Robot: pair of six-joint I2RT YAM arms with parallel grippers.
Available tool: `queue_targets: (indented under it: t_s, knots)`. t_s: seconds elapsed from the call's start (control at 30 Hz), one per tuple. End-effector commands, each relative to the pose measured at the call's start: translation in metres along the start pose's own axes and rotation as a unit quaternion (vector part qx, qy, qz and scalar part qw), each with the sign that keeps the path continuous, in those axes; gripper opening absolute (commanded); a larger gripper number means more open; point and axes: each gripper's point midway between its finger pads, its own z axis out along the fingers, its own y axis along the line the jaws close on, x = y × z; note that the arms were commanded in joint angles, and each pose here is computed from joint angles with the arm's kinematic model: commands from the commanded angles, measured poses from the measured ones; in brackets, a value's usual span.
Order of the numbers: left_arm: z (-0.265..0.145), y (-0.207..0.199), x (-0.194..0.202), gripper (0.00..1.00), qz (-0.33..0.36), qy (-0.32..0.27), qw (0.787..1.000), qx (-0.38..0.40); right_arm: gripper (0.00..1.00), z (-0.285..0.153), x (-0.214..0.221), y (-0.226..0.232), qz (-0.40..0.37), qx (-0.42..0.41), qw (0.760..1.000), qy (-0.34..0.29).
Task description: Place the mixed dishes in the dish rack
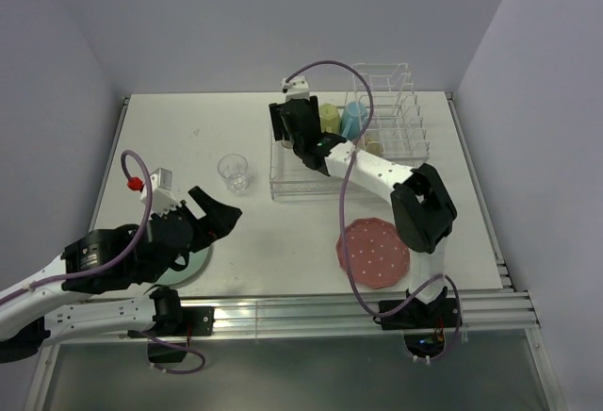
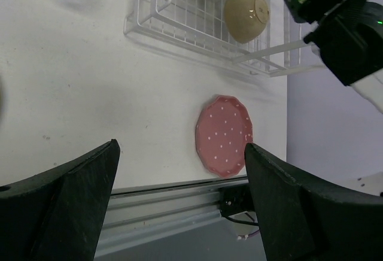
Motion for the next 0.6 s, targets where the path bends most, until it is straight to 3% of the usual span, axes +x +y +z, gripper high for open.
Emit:
queue_targets:
  t_s: [0.0, 0.4, 0.53, 0.57]
  knots:
    - [-0.007, -0.011, -0.005, 0.91, -0.015, 0.007, 1.0, 0.011, 0.0, 0.014, -0.031, 0.004, 0.013, 0.023, 0.997, -0.079]
    - [-0.007, 0.004, 0.009, 0.9, -0.038, 0.031, 0.999, 0.003, 0.0, 0.062, -0.004, 0.013, 0.013, 0.047, 0.994, -0.099]
    - [-0.006, 0.015, 0.011, 0.88, -0.048, 0.029, 0.998, -0.012, 0.17, 0.068, 0.001, 0.008, 0.014, 0.057, 0.993, -0.101]
    - [-0.006, 0.016, 0.01, 0.86, -0.049, 0.026, 0.998, -0.015, 0.33, 0.069, 0.003, 0.007, 0.014, 0.056, 0.993, -0.099]
